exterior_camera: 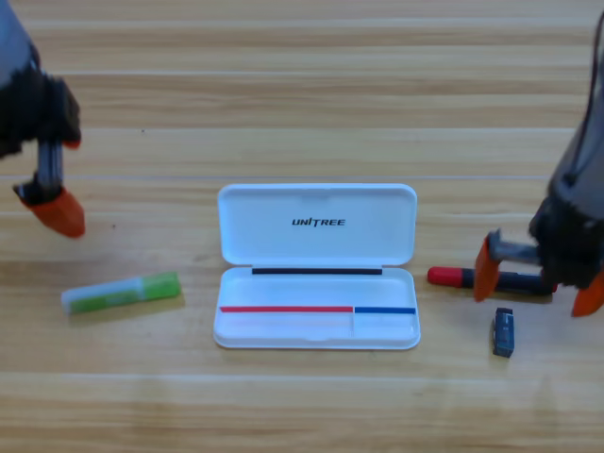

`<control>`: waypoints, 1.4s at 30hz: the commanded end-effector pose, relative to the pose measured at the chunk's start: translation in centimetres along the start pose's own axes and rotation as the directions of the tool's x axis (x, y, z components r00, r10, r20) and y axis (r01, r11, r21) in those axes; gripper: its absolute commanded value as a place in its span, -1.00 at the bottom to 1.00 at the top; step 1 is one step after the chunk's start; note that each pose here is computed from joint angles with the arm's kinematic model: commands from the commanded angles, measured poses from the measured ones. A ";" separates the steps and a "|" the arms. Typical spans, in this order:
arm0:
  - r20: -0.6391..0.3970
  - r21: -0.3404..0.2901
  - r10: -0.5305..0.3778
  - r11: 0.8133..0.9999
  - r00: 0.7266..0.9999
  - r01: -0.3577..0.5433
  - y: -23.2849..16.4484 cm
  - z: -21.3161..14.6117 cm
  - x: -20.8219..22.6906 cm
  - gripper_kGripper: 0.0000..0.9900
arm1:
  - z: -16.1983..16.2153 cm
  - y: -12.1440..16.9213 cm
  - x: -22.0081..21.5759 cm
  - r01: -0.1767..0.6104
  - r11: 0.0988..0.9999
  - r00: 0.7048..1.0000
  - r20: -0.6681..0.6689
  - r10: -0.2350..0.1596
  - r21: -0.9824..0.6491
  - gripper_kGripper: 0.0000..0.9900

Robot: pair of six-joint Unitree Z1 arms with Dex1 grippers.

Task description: Clean up eraser and pencils

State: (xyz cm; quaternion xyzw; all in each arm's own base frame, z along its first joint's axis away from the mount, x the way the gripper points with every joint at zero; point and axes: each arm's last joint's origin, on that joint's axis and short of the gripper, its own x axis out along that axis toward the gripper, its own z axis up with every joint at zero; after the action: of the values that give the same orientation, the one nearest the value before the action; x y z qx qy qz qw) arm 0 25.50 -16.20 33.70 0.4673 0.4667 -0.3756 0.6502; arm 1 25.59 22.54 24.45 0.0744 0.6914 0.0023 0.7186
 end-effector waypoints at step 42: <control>-0.119 -0.046 -0.177 0.984 0.977 0.173 -1.5 -1.7 15.2 1.00 | -0.8 3.8 -3.4 -0.048 0.586 0.991 -0.110 -0.071 -0.809 -1.00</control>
State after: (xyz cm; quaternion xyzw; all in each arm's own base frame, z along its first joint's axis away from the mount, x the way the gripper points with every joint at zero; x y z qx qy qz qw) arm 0 27.33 -16.62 21.04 0.4464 0.5252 -0.3940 0.6079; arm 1 27.69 24.85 25.95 -0.1784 0.7053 0.2231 0.6488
